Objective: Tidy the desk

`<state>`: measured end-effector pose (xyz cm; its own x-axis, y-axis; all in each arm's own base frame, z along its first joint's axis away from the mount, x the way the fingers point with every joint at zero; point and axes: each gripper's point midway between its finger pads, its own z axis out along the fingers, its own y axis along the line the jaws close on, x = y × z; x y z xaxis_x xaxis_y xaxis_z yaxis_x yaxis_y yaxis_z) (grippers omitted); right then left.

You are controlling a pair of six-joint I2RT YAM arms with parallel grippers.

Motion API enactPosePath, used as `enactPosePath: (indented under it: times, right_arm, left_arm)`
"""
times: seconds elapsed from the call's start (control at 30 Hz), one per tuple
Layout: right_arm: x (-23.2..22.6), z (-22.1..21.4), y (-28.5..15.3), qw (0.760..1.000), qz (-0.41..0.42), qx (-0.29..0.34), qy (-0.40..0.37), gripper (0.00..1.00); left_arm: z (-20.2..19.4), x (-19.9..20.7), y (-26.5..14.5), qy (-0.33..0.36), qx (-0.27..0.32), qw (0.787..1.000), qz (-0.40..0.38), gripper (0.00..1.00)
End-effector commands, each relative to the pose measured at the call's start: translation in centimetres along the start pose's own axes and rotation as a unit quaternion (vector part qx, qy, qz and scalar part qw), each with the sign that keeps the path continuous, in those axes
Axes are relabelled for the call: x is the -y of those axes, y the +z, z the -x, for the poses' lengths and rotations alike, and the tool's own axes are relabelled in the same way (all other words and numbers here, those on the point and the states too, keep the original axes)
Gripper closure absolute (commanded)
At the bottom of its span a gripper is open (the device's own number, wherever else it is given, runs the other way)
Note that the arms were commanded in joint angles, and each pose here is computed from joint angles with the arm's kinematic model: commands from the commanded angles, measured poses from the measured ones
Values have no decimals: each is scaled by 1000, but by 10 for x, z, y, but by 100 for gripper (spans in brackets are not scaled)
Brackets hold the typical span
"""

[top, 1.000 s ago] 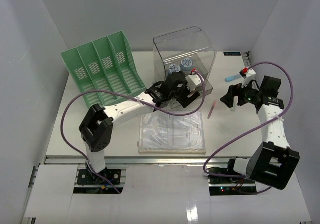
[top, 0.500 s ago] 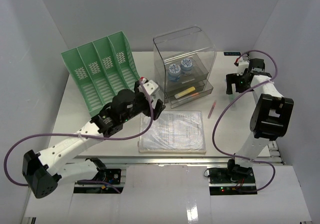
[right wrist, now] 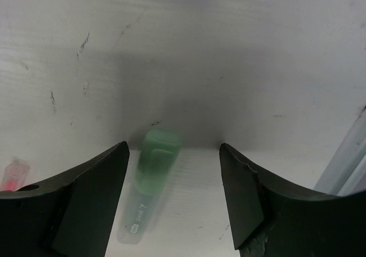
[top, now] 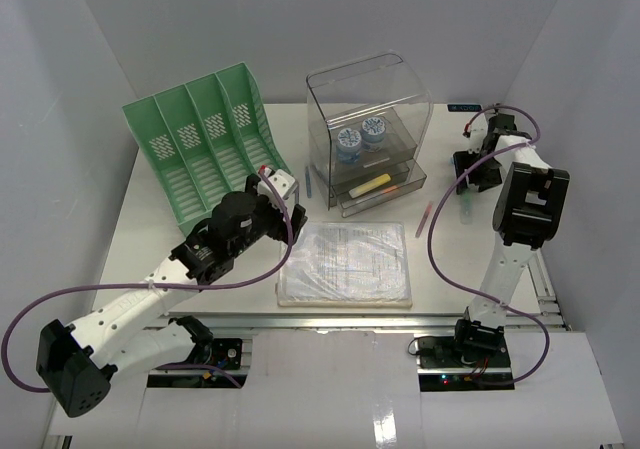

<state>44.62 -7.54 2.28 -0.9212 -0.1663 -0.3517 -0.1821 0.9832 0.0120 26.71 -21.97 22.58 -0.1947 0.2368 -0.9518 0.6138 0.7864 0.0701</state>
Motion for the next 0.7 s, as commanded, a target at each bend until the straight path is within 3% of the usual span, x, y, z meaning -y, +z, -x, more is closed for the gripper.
enactPosePath:
  times: [0.0,0.1,0.37,0.53,0.67]
  right_arm:
    - [-8,-9,-11,1000,14,-7,4,29]
    - [-12,-14,-14,1000,18,-9,1,30]
    - [-28,-39,-24,998,46,-36,-1,46]
    - [-34,-47,-27,998,56,-40,5,58]
    - [-35,-45,-27,998,59,-37,9,72]
  left_arm:
    - [3,-7,-4,-7,10,1000,14,2]
    - [1,-11,-4,-7,9,1000,21,2]
    - [-2,-20,-5,-9,8,999,35,2]
    - [0,-21,-7,-9,12,999,35,2]
    - [1,-22,-11,-7,19,999,38,2]
